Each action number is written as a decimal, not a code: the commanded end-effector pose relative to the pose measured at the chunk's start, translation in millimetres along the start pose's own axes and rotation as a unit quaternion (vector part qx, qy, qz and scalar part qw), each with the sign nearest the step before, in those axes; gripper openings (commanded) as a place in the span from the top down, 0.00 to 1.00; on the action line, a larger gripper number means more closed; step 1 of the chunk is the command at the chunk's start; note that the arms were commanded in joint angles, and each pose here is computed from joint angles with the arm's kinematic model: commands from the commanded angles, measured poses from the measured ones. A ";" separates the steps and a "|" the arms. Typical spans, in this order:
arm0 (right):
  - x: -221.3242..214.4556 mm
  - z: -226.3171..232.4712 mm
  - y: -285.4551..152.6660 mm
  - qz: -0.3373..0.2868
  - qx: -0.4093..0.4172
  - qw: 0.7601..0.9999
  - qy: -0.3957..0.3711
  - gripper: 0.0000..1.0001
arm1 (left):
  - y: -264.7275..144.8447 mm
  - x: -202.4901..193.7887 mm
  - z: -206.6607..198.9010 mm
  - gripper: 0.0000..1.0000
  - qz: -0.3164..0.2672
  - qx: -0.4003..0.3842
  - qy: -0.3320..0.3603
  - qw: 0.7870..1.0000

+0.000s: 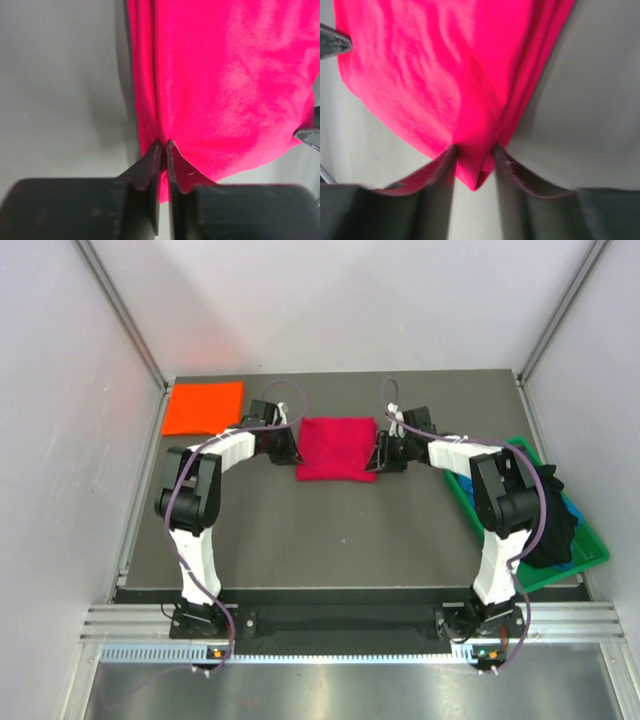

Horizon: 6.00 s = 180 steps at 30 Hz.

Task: Fold and stack the t-shirts
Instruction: Fold the tshirt, then neatly place the folded tshirt to the corner

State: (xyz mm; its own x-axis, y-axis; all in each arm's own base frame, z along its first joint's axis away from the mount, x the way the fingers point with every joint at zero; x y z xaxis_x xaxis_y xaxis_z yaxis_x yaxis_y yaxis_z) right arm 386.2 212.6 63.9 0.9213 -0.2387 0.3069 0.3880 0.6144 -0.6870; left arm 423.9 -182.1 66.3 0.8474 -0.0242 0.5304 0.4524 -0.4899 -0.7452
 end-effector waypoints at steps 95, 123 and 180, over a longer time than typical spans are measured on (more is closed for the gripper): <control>159.4 45.5 -63.7 -0.135 0.086 0.987 0.031 0.58 | -83.7 59.3 -78.6 0.74 -0.079 -0.158 -0.006 0.984; -16.4 27.6 23.0 0.107 0.108 0.988 -0.003 0.97 | -11.2 -44.5 -31.6 1.00 0.007 -0.008 -0.056 0.998; 26.8 52.2 -100.9 -0.106 0.096 0.989 0.022 0.15 | 25.7 29.0 16.4 0.52 -0.044 -0.054 0.011 0.997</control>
State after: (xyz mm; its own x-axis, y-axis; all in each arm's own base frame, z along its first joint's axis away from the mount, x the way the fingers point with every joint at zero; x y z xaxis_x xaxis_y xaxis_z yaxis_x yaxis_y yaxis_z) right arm 369.7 176.0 147.6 0.8519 -0.3981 0.3402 0.5236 0.6508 -0.5497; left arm 450.0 -179.3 60.5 0.8266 0.0083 0.5627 0.4596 -0.5870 -0.6665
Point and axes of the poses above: each gripper's point midway between its finger pads, its own y axis out along the fingers, its own z axis along the line the jaws close on, x = y × z, the point moved 3 cm from there along -y, back along the fingers, and after that the axes turned 15 degrees about y, right-handed, at the moved point
